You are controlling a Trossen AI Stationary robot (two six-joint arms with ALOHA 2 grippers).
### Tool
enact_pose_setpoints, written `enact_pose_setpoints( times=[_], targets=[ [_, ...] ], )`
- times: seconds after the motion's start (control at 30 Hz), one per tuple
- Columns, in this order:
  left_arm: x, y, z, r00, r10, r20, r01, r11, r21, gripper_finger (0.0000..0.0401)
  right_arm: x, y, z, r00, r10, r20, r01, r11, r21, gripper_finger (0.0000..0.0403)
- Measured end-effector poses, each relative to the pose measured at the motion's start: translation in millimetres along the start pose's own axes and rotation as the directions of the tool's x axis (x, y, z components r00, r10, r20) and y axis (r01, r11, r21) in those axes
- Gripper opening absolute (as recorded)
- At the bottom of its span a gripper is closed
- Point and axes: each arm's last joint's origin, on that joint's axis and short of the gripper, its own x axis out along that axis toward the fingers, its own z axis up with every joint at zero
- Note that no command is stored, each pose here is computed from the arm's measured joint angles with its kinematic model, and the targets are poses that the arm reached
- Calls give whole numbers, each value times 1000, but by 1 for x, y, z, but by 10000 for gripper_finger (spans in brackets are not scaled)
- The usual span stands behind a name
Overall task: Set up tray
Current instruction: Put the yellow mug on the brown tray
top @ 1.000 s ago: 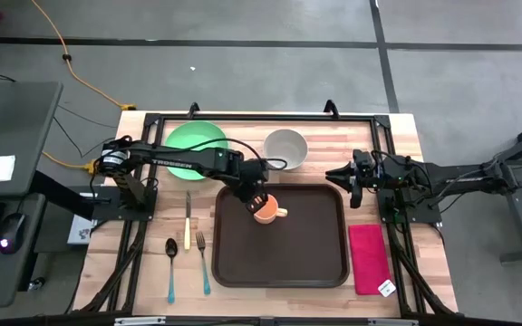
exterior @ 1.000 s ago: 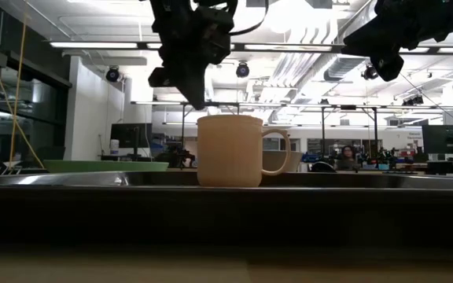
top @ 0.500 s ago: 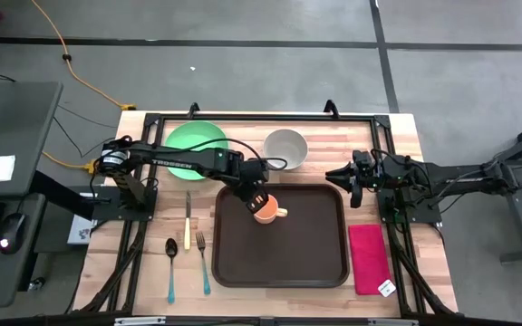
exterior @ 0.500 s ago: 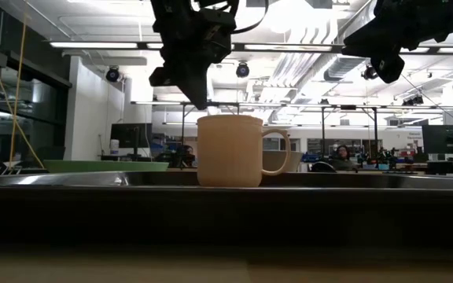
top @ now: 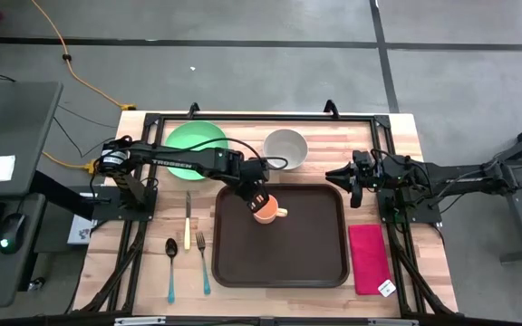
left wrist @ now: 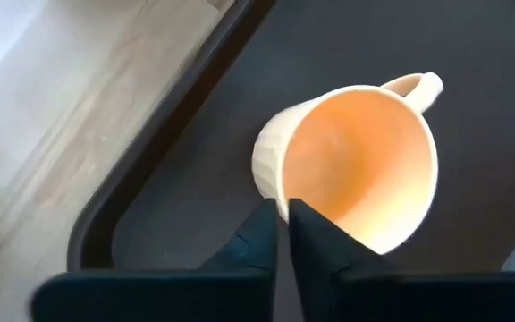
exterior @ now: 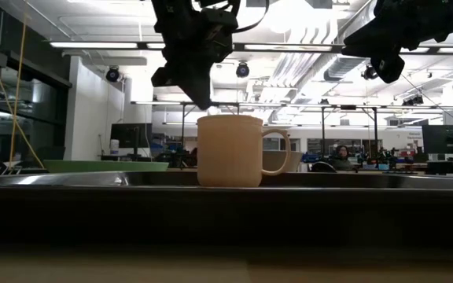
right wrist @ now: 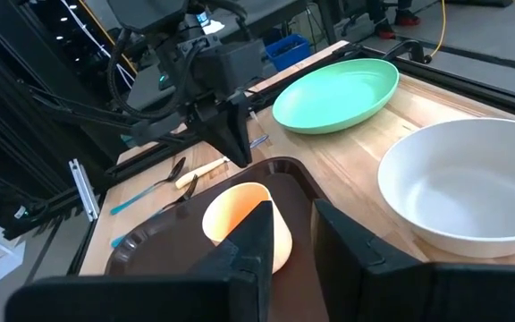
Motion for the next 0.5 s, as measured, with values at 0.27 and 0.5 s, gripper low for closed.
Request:
enact_pose_setpoints(
  times=[0.27, 0.5],
  targets=[
    [0, 0, 0, 1000, 10, 8, -10, 1000, 3, 178, 0, 0, 0, 1000, -3, -1, 3, 1000, 0, 56],
    [0, 0, 0, 1000, 9, 8, -9, 998, 60, 230, 0, 0, 0, 1000, -4, -1, 4, 1000, 0, 57]
  ],
)
